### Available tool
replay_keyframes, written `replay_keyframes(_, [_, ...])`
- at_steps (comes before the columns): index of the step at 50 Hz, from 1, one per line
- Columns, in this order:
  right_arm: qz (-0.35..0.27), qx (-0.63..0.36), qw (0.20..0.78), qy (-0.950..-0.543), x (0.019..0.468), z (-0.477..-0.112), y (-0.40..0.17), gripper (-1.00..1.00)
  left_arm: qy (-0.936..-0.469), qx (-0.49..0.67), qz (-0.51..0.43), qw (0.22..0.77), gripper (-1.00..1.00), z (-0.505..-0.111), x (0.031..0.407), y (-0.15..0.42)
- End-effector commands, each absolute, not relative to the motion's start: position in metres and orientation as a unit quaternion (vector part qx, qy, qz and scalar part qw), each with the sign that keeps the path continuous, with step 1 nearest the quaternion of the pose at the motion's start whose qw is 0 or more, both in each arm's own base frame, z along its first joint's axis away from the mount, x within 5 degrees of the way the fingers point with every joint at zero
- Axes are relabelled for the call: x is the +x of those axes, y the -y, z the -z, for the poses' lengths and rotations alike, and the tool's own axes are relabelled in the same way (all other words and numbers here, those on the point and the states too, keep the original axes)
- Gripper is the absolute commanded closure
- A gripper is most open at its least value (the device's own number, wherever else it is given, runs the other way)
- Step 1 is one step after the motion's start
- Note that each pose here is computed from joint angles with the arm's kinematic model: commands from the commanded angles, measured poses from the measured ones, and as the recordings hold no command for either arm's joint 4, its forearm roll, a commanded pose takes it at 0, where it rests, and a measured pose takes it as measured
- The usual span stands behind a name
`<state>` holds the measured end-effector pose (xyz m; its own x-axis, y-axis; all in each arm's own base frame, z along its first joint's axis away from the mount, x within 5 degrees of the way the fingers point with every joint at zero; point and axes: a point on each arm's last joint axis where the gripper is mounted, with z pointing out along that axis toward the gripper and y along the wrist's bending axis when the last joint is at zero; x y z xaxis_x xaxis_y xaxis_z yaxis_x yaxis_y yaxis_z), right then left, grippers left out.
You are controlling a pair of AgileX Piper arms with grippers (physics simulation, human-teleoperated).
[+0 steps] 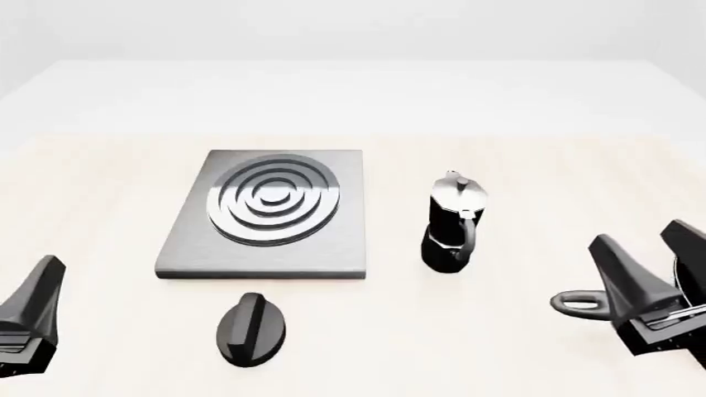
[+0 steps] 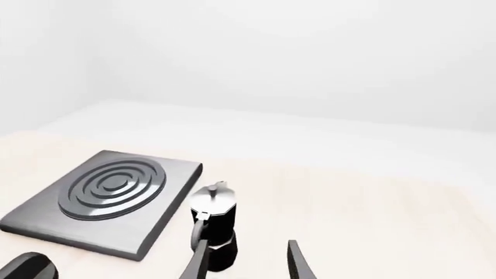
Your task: Put the moka pot on the stove.
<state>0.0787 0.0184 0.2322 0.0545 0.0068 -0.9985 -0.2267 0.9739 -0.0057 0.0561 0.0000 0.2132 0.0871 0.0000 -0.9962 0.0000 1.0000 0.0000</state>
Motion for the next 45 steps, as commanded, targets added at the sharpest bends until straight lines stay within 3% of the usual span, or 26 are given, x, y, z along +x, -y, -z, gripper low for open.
replay_keyframes(1, [-0.093,-0.089,0.717,-0.685,0.083,-0.229,-0.022,-1.0,-0.676,0.0,0.0,0.737,-1.0,-0.213,0.056,0.0])
replay_keyframes(45, [-0.116,-0.107,0.688,-0.708,0.121,-0.202,-0.04,-1.0,-0.676,0.0,0.0,0.737,-1.0,-0.213,0.056,0.0])
